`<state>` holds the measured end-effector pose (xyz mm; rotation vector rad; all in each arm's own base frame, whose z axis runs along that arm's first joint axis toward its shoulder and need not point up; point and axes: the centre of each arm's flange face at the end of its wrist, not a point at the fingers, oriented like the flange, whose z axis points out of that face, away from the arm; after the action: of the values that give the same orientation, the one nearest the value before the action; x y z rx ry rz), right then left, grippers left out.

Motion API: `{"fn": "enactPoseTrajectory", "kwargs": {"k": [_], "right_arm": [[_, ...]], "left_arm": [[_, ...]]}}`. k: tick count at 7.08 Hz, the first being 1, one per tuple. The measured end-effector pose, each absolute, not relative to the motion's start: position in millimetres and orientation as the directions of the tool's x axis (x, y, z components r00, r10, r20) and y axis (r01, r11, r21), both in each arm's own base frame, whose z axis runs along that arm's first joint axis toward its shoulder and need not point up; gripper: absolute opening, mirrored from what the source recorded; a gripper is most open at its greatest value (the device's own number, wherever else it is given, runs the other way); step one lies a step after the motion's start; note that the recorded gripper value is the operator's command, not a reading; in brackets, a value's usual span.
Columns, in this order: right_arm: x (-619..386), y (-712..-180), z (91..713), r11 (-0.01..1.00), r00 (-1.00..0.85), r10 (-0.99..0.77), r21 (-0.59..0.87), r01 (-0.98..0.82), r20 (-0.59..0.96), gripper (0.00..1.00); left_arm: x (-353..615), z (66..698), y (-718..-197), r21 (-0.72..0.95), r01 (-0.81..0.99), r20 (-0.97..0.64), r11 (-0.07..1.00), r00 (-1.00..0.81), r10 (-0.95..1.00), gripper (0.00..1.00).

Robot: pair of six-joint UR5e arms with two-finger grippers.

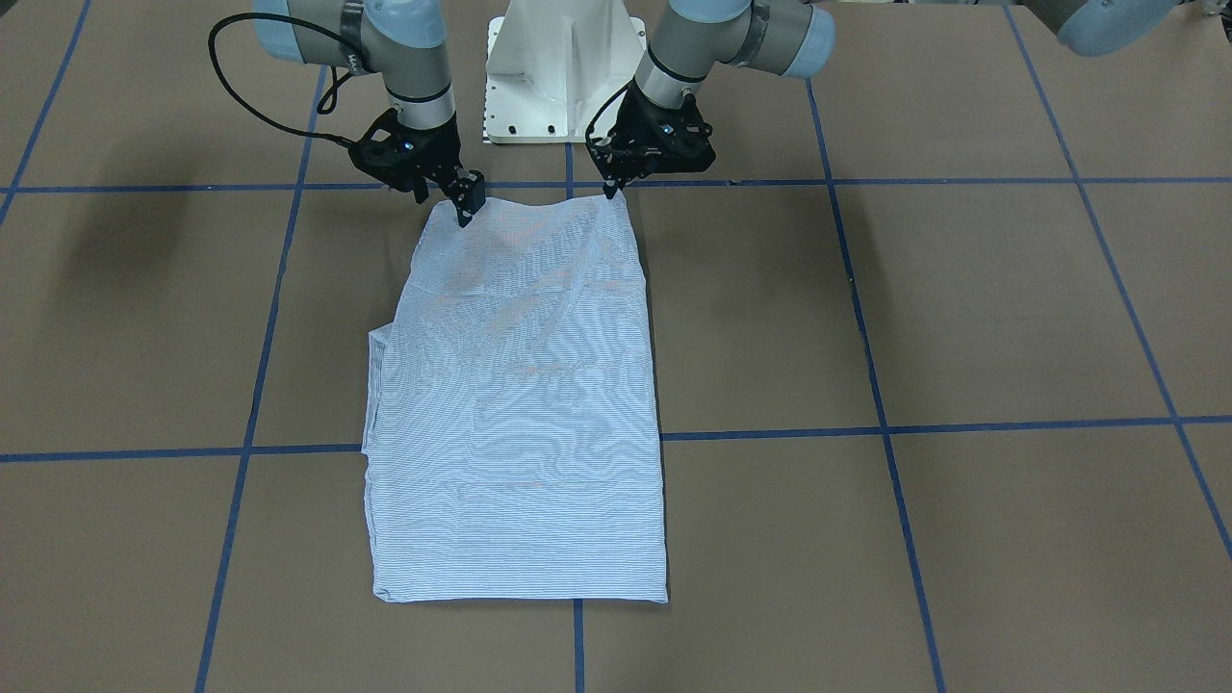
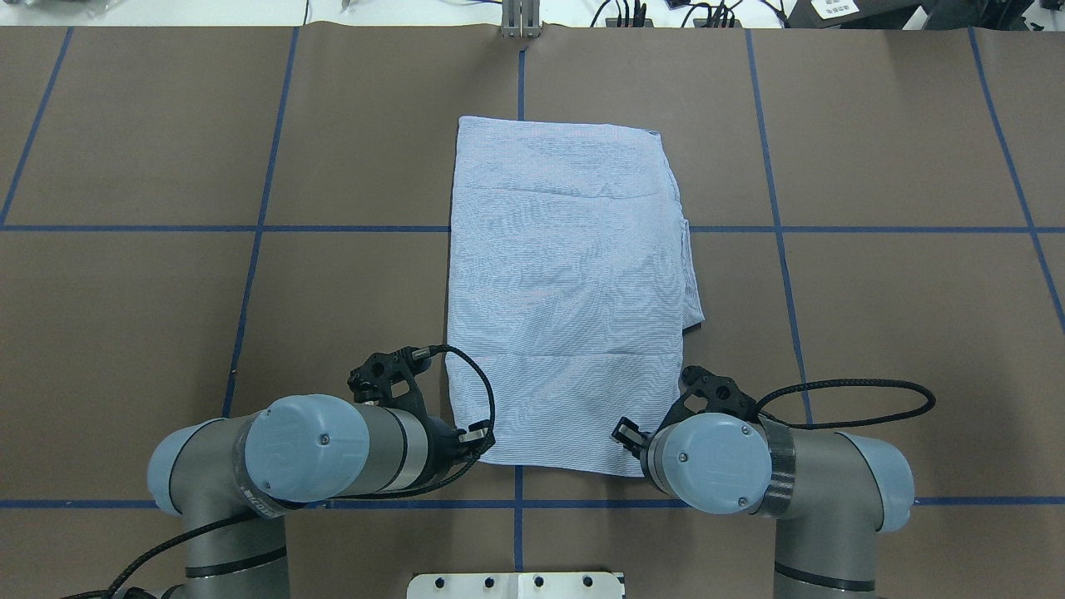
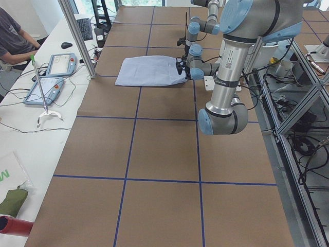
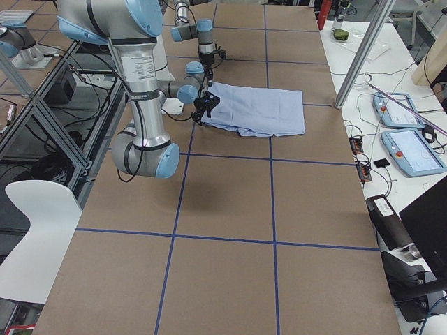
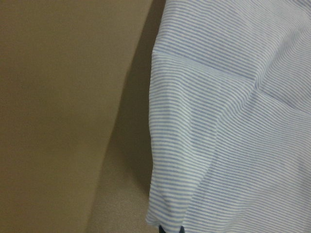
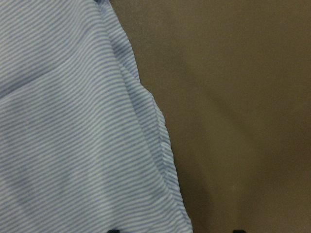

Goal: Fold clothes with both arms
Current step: 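Pinch the shirt's near corners with both grippers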

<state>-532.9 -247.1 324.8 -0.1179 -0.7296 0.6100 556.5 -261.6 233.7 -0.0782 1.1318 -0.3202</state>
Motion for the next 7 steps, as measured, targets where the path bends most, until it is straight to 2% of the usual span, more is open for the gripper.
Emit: {"fn": "enactPoseTrajectory", "kwargs": {"k": [1,3,7], "right_arm": [[-532.7,-247.0,325.0,0.822,0.582,0.56,-0.307,-0.48,0.589,0.85],[-531.4,-247.6,326.6,0.821,0.584,0.562,-0.308,-0.481,0.586,0.95],[-531.3,-248.1,328.7,0.82,0.586,0.562,-0.306,-0.483,0.584,0.94]], "left_arm": [[556.4,233.7,-261.9,-0.222,0.212,-0.876,0.952,0.385,-0.291,0.0],[556.3,233.6,-262.0,-0.222,0.213,-0.877,0.951,0.384,-0.29,0.0],[556.5,233.2,-261.8,-0.222,0.212,-0.877,0.952,0.383,-0.29,0.0]]}}
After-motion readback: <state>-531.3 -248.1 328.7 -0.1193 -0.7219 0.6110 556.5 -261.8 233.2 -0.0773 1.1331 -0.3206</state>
